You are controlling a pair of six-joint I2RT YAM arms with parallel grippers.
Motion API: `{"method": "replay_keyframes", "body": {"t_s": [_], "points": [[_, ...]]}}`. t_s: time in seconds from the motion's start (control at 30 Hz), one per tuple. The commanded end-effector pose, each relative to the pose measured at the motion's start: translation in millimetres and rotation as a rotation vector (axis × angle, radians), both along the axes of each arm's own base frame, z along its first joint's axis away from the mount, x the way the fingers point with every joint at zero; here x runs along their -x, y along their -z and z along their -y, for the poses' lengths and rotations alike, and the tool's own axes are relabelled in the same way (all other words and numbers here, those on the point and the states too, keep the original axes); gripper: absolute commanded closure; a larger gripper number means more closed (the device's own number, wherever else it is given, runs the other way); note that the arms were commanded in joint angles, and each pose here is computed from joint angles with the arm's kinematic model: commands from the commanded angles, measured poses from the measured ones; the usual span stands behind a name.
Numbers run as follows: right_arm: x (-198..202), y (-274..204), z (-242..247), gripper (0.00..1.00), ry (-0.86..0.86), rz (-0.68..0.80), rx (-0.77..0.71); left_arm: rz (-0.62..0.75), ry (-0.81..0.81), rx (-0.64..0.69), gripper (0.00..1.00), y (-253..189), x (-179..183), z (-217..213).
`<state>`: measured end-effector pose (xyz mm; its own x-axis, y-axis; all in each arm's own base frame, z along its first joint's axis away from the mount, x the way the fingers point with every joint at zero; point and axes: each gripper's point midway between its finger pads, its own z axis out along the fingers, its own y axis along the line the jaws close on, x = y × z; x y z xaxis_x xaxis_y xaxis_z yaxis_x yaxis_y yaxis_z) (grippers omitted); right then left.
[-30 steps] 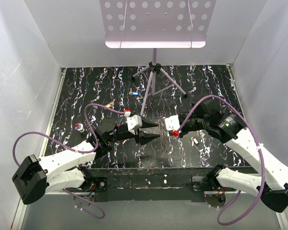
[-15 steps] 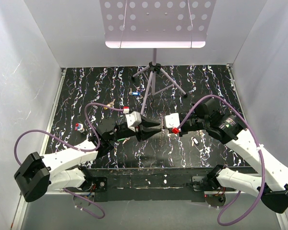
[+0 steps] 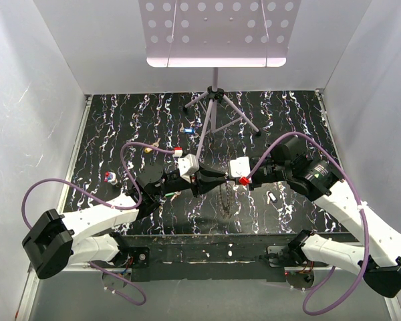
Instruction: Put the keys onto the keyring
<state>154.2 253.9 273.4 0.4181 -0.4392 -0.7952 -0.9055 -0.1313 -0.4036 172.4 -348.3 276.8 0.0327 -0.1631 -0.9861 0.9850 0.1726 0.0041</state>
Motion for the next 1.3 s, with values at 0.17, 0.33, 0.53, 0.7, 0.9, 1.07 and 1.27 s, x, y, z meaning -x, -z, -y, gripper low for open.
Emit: {"method": "replay_keyframes", "body": {"t_s": [0.17,0.33,0.53,0.7,0.9,1.07,1.27], "points": [[0.3,-20.8,-6.3,0.99,-0.010,0.038,-0.072,0.028,0.024,0.040,0.88,-21.0,3.9,4.0],[-1.9,-19.7,-6.5,0.99,0.000,0.035,-0.068,0.031,0.015,0.038,0.84,-19.6,3.0,2.8],[-2.1,-21.5,-6.9,0.99,0.002,0.035,-0.072,0.026,0.012,0.031,0.82,-16.1,3.0,2.0],[-2.2,-21.7,-6.5,0.99,0.007,0.033,-0.072,0.024,0.013,0.028,0.81,-14.8,3.8,1.9],[-4.3,-21.7,-6.1,0.99,0.019,0.031,-0.070,0.019,0.013,0.028,0.81,-12.3,4.3,0.7],[-5.6,-21.4,-6.2,0.99,0.027,0.026,-0.068,0.025,0.011,0.034,0.77,-12.3,5.6,-1.3],[-6.8,-21.5,-6.4,0.99,0.032,0.024,-0.066,0.024,0.017,0.029,0.77,-9.4,7.0,-1.7]]}}
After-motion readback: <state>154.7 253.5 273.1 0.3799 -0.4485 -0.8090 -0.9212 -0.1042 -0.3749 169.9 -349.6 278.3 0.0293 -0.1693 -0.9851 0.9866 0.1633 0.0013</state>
